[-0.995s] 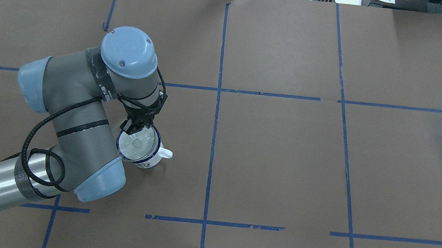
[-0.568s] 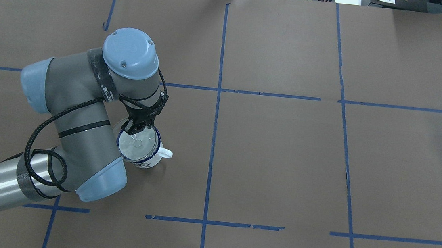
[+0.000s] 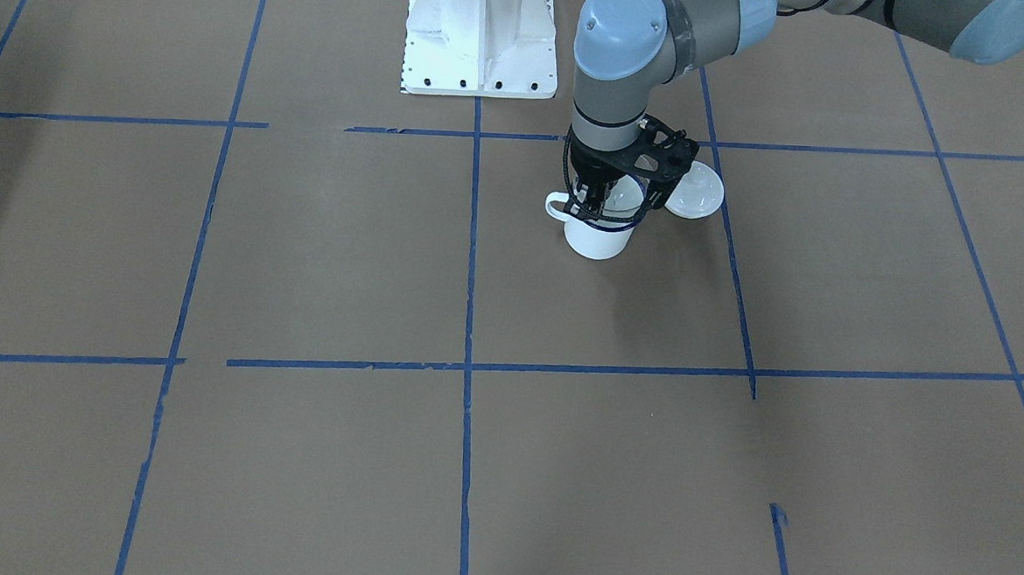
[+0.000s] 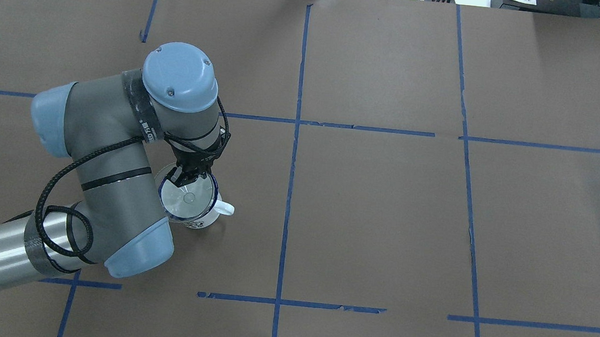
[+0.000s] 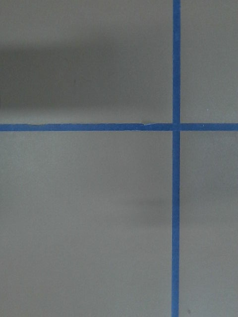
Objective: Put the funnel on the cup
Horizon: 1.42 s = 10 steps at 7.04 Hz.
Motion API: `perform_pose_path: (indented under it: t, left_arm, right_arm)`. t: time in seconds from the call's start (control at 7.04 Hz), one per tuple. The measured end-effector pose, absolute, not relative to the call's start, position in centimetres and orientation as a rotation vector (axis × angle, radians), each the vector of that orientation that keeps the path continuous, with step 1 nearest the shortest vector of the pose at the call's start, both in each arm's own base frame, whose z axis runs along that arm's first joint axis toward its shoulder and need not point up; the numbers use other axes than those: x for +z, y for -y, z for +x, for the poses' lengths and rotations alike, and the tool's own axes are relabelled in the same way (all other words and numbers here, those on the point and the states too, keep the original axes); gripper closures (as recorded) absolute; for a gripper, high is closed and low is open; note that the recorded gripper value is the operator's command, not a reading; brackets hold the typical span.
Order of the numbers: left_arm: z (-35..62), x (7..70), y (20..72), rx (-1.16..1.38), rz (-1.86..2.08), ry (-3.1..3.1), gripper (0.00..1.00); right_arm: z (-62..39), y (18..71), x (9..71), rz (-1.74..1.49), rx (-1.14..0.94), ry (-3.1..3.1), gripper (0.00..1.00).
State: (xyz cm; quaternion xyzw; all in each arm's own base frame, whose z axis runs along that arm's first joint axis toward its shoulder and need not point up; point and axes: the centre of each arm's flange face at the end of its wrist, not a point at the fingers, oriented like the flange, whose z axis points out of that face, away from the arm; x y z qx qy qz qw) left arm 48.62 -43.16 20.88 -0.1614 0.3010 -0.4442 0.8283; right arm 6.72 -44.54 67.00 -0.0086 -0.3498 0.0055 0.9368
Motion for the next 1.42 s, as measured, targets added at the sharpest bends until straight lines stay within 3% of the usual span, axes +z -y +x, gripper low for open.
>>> perform_pose_path:
  t: [0.14, 0.28, 0.71, 0.99, 1.42]
  left_arm:
    - [48.6, 20.9, 43.1, -0.942, -0.343, -0.639, 0.51]
    - [48.6, 21.0, 43.1, -0.937, -0.341, -0.639, 0.01]
    - [47.1, 19.9, 43.2, -0.890, -0.314, -0.677, 0.00]
    - [40.6, 18.3, 44.9, -0.772, -0.208, -0.777, 0.00]
    - [27.8, 23.4, 50.5, -0.486, -0.057, -0.850, 0.00]
  right_arm:
    - [6.7, 44.5, 67.0, -0.018, 0.011, 0.715, 0.00]
    - [6.7, 44.5, 67.0, -0.018, 0.011, 0.715, 0.00]
    - [6.7, 44.5, 67.0, -0.018, 0.011, 0.715, 0.00]
    - [6.7, 44.5, 67.0, -0.018, 0.011, 0.715, 0.00]
    - [6.7, 44.5, 67.0, -0.018, 0.011, 0.715, 0.00]
